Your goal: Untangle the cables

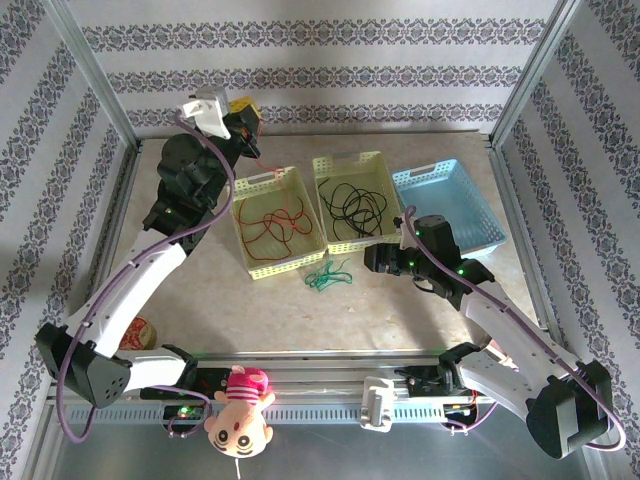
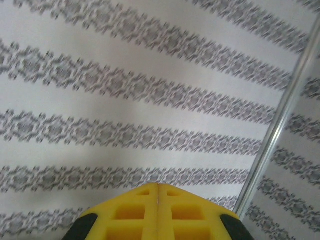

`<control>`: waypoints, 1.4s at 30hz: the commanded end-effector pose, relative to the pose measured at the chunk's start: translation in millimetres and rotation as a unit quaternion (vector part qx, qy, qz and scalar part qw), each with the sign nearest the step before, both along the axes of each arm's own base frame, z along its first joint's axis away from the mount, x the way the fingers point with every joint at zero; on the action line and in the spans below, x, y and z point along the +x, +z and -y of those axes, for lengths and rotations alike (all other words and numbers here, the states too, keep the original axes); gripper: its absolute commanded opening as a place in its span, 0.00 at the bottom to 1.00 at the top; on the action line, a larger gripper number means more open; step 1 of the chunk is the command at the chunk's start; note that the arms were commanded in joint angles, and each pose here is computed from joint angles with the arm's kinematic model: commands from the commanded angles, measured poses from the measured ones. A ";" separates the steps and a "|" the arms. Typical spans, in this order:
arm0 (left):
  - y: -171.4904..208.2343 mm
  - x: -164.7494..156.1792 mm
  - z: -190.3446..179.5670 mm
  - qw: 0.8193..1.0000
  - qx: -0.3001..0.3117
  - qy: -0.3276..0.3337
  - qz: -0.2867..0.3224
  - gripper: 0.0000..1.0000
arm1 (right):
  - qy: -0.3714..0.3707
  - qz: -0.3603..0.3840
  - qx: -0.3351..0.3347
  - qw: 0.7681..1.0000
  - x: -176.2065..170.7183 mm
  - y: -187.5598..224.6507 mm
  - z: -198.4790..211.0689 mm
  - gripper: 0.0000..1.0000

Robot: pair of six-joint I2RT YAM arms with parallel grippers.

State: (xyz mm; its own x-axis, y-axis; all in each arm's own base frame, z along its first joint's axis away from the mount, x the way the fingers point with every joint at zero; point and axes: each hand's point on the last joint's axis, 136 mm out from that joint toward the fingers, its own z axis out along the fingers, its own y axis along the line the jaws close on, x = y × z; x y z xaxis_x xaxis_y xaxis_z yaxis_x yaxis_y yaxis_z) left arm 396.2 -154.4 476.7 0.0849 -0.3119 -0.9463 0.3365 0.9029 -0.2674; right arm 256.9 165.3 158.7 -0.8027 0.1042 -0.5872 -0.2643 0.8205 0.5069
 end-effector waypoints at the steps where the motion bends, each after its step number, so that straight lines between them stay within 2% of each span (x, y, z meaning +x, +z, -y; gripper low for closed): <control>1: -3.2 -0.3 -11.7 1.000 -0.023 0.004 0.004 0.00 | -0.002 0.016 0.002 1.000 4.8 10.9 1.9 0.69; 8: -60.8 25.6 -18.4 0.998 -0.015 0.006 -0.059 0.00 | -0.006 0.017 -0.003 1.000 4.9 11.6 3.9 0.69; 13: -104.4 35.5 -7.5 0.993 -0.005 -0.015 -0.113 0.00 | -0.010 0.012 -0.008 1.000 3.6 9.0 6.2 0.69; 16: -135.5 39.2 9.1 0.985 -0.014 -0.055 -0.165 0.00 | -0.008 0.003 -0.013 1.000 2.8 4.6 6.0 0.69; 18: -161.5 39.1 12.5 0.977 -0.024 -0.058 -0.205 0.00 | -0.003 -0.003 -0.022 1.000 1.6 2.1 4.7 0.69; 19: -172.9 37.8 12.3 0.974 -0.023 -0.055 -0.219 0.03 | -0.001 -0.005 -0.026 1.000 1.1 1.3 3.5 0.69; 22: -209.1 28.8 3.7 0.963 -0.008 -0.027 -0.270 0.42 | 0.012 -0.007 -0.039 0.999 -2.6 -1.5 -1.4 0.69; 24: -229.8 19.7 -6.0 0.952 0.003 0.005 -0.305 0.76 | 0.017 -0.009 -0.048 0.999 -4.4 -4.4 -3.7 0.69; 26: -237.5 9.9 -11.4 0.948 0.022 0.025 -0.316 0.99 | 0.019 -0.012 -0.054 0.998 -4.0 -6.8 -5.0 0.69; 30: -229.4 -11.8 -24.6 0.946 0.079 0.082 -0.305 0.99 | 0.038 -0.023 -0.063 0.997 -3.6 -11.3 -13.5 0.69; 32: -226.5 -22.7 -17.3 0.946 0.109 0.074 -0.296 0.99 | 0.051 -0.033 -0.073 0.995 -4.1 -16.5 -18.6 0.69; 35: -242.8 -41.4 15.1 0.938 0.148 0.012 -0.313 0.99 | 0.076 -0.055 -0.089 0.992 -5.2 -27.4 -27.0 0.69; 39: -286.4 -82.6 83.6 0.911 0.184 -0.122 -0.347 0.99 | 0.111 -0.105 -0.112 0.982 -9.2 -47.6 -38.1 0.67; 42: -314.1 -109.8 119.7 0.892 0.186 -0.182 -0.370 0.94 | 0.130 -0.141 -0.128 0.973 -10.8 -62.5 -45.0 0.64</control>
